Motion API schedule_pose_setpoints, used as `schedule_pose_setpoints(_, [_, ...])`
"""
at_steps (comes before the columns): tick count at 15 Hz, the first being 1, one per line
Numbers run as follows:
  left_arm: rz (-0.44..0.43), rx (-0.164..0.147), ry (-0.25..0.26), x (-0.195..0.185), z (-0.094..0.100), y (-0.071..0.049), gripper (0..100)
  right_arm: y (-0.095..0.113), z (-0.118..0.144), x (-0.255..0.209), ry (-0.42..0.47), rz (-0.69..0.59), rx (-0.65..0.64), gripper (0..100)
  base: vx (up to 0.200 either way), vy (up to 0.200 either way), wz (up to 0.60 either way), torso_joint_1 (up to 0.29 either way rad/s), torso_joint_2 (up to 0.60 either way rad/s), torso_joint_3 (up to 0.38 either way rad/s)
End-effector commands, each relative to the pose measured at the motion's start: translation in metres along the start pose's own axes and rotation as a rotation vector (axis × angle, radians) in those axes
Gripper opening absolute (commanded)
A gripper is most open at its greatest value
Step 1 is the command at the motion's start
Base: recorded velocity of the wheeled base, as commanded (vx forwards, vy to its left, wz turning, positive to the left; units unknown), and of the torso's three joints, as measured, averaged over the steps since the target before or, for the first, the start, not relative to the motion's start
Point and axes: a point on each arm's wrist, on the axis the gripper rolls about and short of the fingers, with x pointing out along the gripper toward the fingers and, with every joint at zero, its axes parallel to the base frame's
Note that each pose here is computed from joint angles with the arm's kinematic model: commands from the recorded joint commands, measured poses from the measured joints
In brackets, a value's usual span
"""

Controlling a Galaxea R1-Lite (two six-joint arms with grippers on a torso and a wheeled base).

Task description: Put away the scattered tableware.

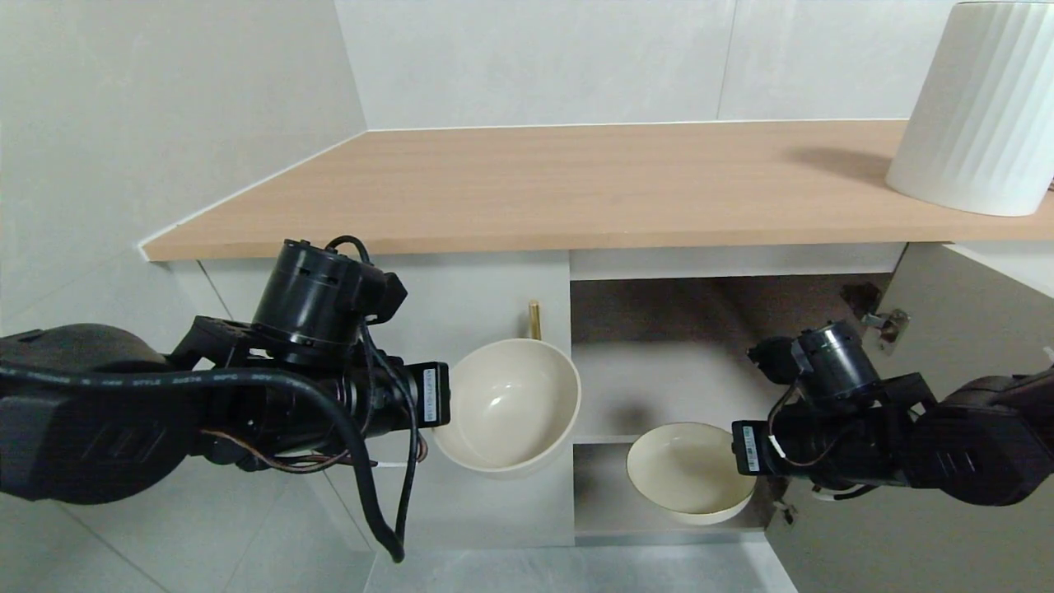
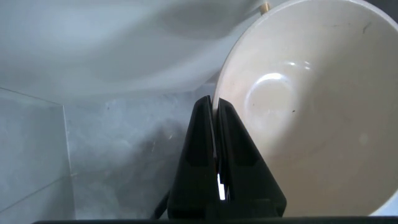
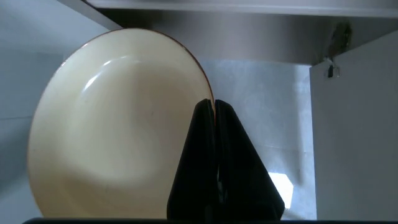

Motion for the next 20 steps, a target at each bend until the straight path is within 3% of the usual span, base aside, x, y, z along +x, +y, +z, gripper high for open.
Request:
schedule_pose_setpoints(1, [0.001,-0.001,-0.002,0.000,0.000,0.000,0,0.000,-0.001,0.005,0.009,-0.003,-0.001,0,0.000,0.000,0.00,-0.022,0.05,0.041])
schedule_pose_setpoints(7, [-0.004,0.002,-0.005,-0.002,0.000,-0.001,0,0.002,-0.008,0.040,0.017,-0.009,0.004,0,0.000,0.000,0.00,0.000,0.00,0.000])
schedule_pose_setpoints(10, [-0.033,0.014,-0.021,-0.014,0.000,-0.007,0,-0.004,-0.009,0.067,-0.036,-0.043,0.030,0,0.000,0.000,0.00,0.000,0.00,0.000])
schedule_pose_setpoints(13, [-0.034,0.029,-0.012,-0.015,-0.002,-0.008,0,-0.012,-0.003,0.104,-0.154,-0.101,0.095,0,0.000,0.000,0.00,0.000,0.00,0.000])
schedule_pose_setpoints(20, [-0.032,0.031,-0.005,-0.012,-0.003,-0.009,0,-0.030,0.013,0.150,-0.243,-0.234,0.198,0,0.000,0.000,0.00,0.000,0.00,0.000])
